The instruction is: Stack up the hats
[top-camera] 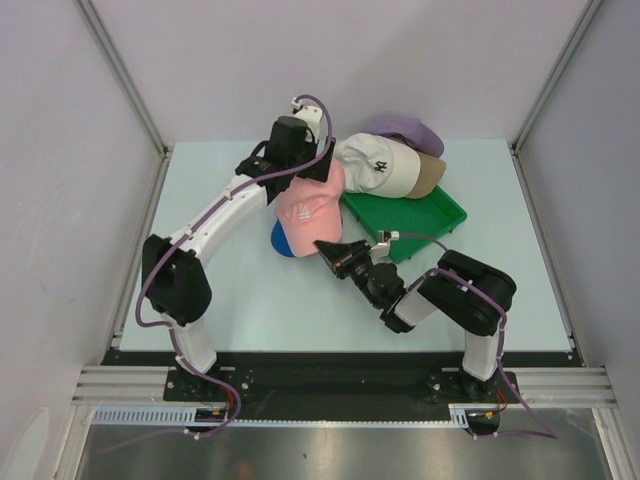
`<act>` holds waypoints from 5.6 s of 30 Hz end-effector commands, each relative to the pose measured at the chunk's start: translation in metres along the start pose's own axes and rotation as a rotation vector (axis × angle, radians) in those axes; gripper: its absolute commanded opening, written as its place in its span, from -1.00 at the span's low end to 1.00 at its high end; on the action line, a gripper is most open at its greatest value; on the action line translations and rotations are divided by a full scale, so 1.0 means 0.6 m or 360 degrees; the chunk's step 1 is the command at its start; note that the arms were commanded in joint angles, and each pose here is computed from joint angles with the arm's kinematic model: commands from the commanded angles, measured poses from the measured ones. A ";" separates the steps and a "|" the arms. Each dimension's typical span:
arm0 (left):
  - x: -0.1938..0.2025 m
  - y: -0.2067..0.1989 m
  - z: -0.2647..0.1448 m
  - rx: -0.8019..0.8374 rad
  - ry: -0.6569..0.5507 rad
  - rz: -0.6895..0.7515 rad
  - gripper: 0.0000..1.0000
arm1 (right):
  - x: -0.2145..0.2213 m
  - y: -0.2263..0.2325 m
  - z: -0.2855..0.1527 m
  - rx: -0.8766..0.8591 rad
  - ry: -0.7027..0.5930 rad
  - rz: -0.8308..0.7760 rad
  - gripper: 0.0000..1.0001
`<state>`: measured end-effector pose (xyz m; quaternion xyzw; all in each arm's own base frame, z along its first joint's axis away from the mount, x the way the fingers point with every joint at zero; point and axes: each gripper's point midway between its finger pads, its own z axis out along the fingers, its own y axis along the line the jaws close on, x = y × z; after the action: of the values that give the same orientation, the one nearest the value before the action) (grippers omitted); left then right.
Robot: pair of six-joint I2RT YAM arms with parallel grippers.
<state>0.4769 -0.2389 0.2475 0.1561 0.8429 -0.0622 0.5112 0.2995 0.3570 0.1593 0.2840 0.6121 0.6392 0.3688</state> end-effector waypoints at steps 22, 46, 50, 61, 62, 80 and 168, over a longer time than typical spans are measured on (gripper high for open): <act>-0.008 -0.020 -0.111 0.0202 -0.0245 0.0193 1.00 | -0.162 0.174 -0.134 0.0298 -0.0421 -0.1466 0.69; 0.034 -0.051 -0.056 0.0265 -0.0082 0.0267 1.00 | -0.513 0.021 0.048 0.0597 0.0075 -0.1415 0.71; 0.047 -0.061 -0.062 0.0352 -0.0082 0.0357 0.99 | -0.537 0.003 0.074 0.0593 0.0098 -0.1458 0.71; 0.089 -0.081 -0.099 0.0571 -0.0111 0.0614 1.00 | -0.604 -0.081 0.098 0.0768 0.0013 -0.1523 0.72; 0.089 -0.082 -0.102 0.0582 -0.0118 0.0629 1.00 | -0.611 -0.083 0.096 0.0777 0.0002 -0.1527 0.72; 0.071 -0.074 -0.179 0.0624 -0.0193 0.0631 0.99 | -0.595 -0.132 0.157 0.0582 0.0254 -0.1456 0.72; 0.056 0.279 -0.393 -0.0785 -0.0620 -0.0375 1.00 | -0.086 0.318 -0.014 -0.0504 0.0440 -0.0733 -1.00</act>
<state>0.3182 -0.0174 0.3291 -0.0694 0.7452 0.0546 0.6610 0.3155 0.3361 0.3158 0.0011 0.6394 0.6491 0.4122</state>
